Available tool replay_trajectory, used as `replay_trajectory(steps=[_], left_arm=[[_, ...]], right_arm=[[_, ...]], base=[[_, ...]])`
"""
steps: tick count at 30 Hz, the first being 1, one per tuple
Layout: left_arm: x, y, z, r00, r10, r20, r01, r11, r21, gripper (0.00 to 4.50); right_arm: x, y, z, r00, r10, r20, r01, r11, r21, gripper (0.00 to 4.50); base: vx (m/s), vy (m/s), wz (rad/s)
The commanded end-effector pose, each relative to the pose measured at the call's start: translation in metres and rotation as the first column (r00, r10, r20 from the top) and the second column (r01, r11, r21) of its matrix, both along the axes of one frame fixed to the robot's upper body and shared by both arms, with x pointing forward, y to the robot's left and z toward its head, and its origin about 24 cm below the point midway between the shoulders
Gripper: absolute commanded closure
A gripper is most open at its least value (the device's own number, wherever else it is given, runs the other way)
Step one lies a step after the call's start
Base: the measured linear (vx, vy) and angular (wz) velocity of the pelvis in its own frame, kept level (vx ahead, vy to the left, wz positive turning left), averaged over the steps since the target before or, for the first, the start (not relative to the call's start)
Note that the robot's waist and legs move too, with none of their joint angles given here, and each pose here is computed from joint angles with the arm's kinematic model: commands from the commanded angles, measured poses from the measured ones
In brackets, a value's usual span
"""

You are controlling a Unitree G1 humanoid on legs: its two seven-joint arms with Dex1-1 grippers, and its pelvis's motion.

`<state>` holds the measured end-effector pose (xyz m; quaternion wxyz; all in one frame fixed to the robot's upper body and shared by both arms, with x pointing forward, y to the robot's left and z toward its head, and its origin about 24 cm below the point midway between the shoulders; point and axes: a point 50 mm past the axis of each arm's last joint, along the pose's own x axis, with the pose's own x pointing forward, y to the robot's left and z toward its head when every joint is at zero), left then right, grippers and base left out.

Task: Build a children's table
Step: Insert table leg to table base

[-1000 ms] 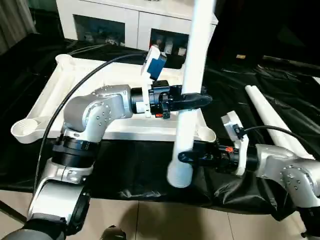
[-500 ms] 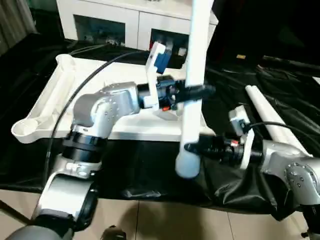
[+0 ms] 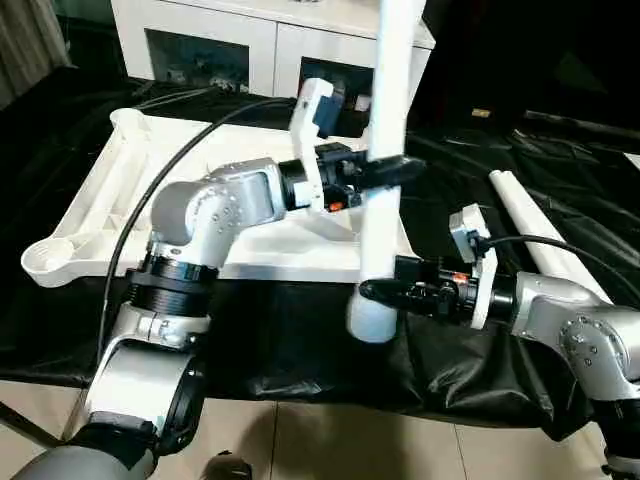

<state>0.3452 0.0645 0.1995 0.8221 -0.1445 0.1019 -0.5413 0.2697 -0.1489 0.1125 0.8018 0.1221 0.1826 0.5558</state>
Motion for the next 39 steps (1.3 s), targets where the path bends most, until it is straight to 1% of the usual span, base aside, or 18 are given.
replay_trajectory(steps=[1,4,7,10,13,17,22,23,24,27,31,39], left_arm=[[0.003,0.001,0.004,0.999,0.033,0.016,-0.034,0.999,0.015,2.65],[0.001,0.000,0.004,0.998,0.045,0.034,-0.046,0.999,0.027,2.71],[-0.001,-0.002,0.008,0.995,0.057,0.086,-0.060,0.998,0.035,2.71],[-0.005,-0.004,0.011,0.993,0.035,0.114,-0.040,0.999,0.035,2.71],[-0.009,-0.006,0.009,0.991,-0.005,0.134,-0.003,0.999,0.053,2.71],[-0.011,-0.006,0.009,0.990,-0.026,0.139,0.018,0.998,0.060,2.71],[-0.018,-0.008,0.007,0.985,-0.083,0.153,0.071,0.994,0.083,2.71],[-0.018,-0.009,0.007,0.985,-0.083,0.154,0.071,0.994,0.083,2.71],[-0.019,-0.010,0.007,0.984,-0.089,0.153,0.078,0.994,0.077,2.71],[-0.021,-0.012,0.007,0.983,-0.100,0.154,0.090,0.993,0.072,2.71],[-0.027,-0.017,0.011,0.978,-0.149,0.145,0.144,0.989,0.042,2.71],[-0.030,-0.020,0.011,0.974,-0.177,0.142,0.172,0.984,0.044,2.71]], right_arm=[[-0.001,0.002,0.000,1.000,0.013,-0.016,-0.013,1.000,-0.007,1.51],[0.001,0.003,-0.002,1.000,-0.008,-0.016,0.007,1.000,-0.025,1.51],[0.007,0.006,-0.006,0.997,-0.069,-0.027,0.067,0.996,-0.061,1.51],[0.011,0.008,-0.009,0.995,-0.098,-0.026,0.096,0.993,-0.061,1.51],[0.014,0.009,-0.010,0.993,-0.117,-0.014,0.116,0.991,-0.063,1.51],[0.015,0.009,-0.009,0.992,-0.125,-0.008,0.124,0.990,-0.059,1.51],[0.017,0.009,-0.001,0.994,-0.110,0.018,0.110,0.994,-0.022,1.51],[0.017,0.009,-0.001,0.994,-0.108,0.018,0.108,0.994,-0.021,1.51],[0.013,0.011,-0.001,0.998,-0.066,0.016,0.066,0.998,-0.018,1.51],[0.011,0.012,-0.003,0.999,-0.045,0.013,0.045,0.999,-0.024,1.51],[0.015,0.017,-0.005,0.999,-0.048,0.021,0.049,0.998,-0.030,1.51],[0.017,0.020,-0.004,0.999,-0.024,0.029,0.025,0.999,-0.025,1.51]], base=[[0.000,0.000,0.00],[0.000,0.000,0.00],[0.000,0.000,0.00],[0.000,0.000,0.00],[0.000,0.000,0.00],[0.000,0.000,0.00],[0.000,0.000,0.00],[0.000,0.000,0.00],[0.000,0.000,0.00],[0.000,0.000,0.00],[0.000,0.000,0.00],[0.000,0.000,0.00]])
